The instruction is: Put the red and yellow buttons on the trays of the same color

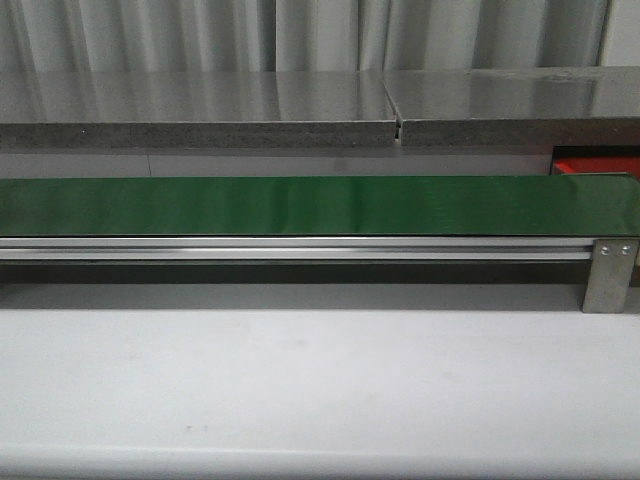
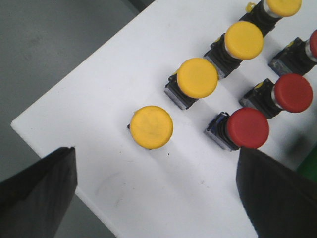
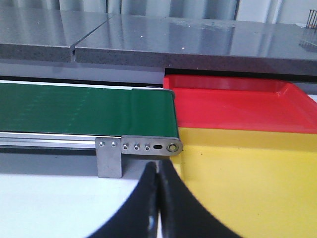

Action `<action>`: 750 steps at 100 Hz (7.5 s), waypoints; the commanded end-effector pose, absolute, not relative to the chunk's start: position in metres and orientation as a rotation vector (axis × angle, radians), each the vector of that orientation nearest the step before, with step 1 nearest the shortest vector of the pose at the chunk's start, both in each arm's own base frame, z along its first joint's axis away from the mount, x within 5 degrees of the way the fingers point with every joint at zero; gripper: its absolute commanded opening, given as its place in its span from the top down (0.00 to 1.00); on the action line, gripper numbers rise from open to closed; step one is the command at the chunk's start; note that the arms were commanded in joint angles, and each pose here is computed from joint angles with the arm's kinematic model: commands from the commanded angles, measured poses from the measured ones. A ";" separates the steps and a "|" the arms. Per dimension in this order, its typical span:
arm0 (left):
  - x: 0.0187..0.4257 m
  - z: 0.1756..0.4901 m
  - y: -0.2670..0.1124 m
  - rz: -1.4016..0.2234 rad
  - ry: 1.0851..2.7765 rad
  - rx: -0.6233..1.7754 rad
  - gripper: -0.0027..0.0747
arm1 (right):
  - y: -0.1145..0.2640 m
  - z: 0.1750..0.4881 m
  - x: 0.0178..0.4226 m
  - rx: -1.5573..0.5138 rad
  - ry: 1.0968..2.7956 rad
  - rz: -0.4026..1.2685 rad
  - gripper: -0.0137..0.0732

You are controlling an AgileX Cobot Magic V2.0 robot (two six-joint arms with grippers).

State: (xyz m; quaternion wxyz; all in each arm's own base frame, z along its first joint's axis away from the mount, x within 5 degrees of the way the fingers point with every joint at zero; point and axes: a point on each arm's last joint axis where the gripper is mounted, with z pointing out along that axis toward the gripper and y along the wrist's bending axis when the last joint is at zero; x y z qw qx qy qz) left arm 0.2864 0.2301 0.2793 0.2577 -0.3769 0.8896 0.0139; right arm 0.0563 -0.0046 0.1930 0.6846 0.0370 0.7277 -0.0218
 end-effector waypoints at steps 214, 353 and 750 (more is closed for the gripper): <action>0.305 0.286 0.232 0.055 2.277 -1.000 0.99 | -0.004 0.209 0.054 0.065 1.511 -0.058 0.98; 0.415 0.309 0.088 -0.155 2.556 -0.349 0.99 | -0.004 0.209 0.054 0.065 1.511 -0.058 0.98; 0.092 0.319 -0.011 -0.211 1.795 -0.041 0.99 | -0.011 0.325 0.149 0.092 1.983 -0.030 0.98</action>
